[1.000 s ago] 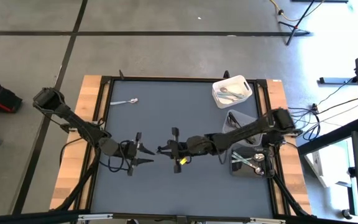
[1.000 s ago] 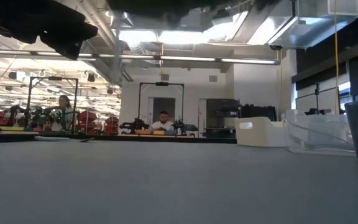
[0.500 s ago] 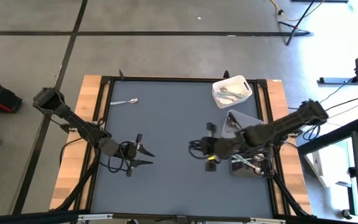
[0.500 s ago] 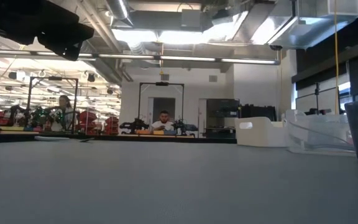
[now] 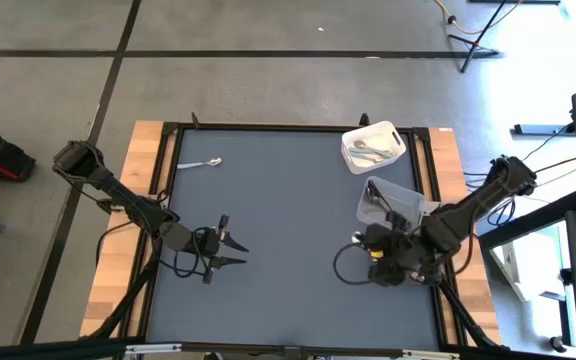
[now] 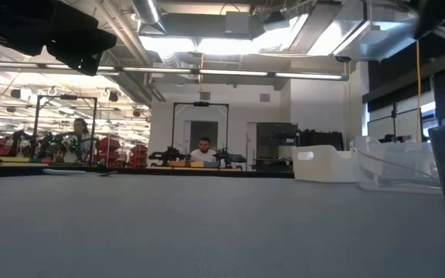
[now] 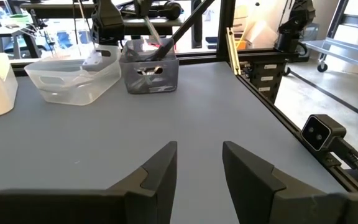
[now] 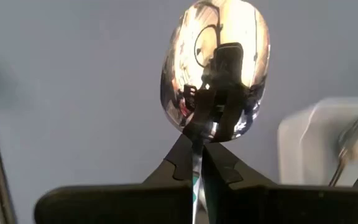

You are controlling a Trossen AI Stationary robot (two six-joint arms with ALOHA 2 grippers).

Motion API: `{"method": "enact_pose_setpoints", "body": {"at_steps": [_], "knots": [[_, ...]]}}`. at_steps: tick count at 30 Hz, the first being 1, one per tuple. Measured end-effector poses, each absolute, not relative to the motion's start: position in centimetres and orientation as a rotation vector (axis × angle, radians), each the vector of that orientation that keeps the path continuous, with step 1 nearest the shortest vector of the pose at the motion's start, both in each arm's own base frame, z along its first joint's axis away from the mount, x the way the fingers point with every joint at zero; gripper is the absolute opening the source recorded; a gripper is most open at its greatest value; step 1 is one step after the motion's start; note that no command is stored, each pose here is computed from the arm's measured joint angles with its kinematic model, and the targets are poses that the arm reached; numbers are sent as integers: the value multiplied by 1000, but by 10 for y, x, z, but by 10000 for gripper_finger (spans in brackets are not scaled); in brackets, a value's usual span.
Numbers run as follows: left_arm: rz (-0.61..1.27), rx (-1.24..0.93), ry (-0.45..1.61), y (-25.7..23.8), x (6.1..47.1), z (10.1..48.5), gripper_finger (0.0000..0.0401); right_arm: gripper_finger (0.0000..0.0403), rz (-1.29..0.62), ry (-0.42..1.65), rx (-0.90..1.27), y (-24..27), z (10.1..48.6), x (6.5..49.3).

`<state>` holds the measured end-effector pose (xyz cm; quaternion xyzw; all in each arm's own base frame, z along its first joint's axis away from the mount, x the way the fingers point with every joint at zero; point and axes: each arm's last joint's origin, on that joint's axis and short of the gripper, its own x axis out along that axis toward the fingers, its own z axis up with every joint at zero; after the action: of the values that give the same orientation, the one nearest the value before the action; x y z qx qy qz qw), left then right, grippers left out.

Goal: Sort silverware by color (type)
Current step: Put the white and blue spoon into the black bin

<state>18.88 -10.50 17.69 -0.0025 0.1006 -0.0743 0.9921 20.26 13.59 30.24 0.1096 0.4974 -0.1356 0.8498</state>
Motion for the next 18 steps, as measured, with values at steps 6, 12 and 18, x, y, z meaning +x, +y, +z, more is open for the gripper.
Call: {"method": "enact_pose_setpoints", "body": {"at_steps": [6,12,18], "knots": [[-149,-5,201,-105,189,177,124,3,-363,1161,247,146,278,179],[-149,-5,201,-105,189,177,124,4,-459,1272,288,147,242,161],[-149,-5,201,-105,189,177,124,5,-507,1386,384,143,211,153]]}}
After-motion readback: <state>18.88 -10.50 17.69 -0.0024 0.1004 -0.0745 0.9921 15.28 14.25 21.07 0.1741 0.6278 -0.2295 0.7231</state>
